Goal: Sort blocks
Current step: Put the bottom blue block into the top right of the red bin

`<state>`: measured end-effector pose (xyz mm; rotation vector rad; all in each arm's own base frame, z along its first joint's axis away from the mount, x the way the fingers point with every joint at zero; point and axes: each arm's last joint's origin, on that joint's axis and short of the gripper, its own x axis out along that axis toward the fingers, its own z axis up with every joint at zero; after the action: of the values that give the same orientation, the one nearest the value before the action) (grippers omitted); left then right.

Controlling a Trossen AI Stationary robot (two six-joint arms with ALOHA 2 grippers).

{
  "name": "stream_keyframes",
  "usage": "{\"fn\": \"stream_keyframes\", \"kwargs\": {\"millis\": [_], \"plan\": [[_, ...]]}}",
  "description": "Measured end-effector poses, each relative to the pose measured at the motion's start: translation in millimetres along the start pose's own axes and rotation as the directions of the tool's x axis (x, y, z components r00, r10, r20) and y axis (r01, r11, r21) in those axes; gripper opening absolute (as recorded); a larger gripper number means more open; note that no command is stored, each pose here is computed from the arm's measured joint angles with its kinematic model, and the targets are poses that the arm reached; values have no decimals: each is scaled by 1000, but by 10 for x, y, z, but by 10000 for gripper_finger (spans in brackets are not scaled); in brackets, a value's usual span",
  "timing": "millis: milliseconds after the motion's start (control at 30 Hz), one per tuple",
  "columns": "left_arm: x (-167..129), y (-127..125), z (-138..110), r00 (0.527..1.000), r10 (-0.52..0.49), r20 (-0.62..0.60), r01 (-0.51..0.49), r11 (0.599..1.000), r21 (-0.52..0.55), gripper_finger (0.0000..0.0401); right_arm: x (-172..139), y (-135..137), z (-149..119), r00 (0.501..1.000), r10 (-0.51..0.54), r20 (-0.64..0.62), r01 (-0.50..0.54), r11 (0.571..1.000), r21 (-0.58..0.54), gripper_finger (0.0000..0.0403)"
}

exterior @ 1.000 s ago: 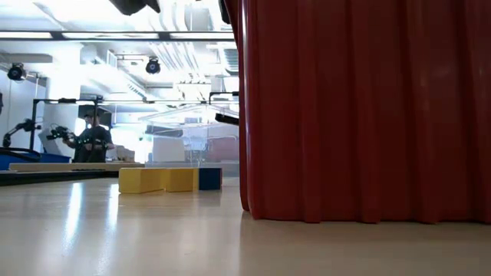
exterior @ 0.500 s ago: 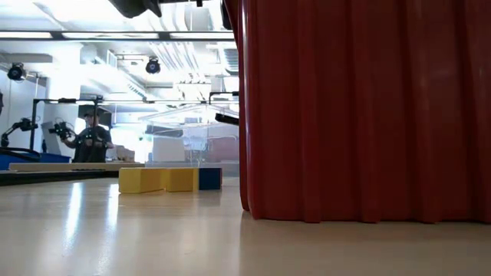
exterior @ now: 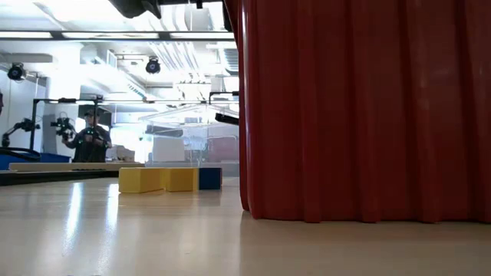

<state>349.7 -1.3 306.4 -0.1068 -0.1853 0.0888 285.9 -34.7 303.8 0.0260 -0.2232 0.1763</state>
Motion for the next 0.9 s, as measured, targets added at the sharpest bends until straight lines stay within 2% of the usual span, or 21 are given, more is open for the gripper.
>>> {"fn": "stream_keyframes", "kwargs": {"millis": [367,900], "plan": [[-7,-7,13,1000,-23,-1,23,1000,1,110,86,14,63,999,28,16,-28,1000,2,228],[-2,-3,-64,998,-21,-63,22,1000,5,110,72,22,76,999,34,4,-34,999,4,242]]}}
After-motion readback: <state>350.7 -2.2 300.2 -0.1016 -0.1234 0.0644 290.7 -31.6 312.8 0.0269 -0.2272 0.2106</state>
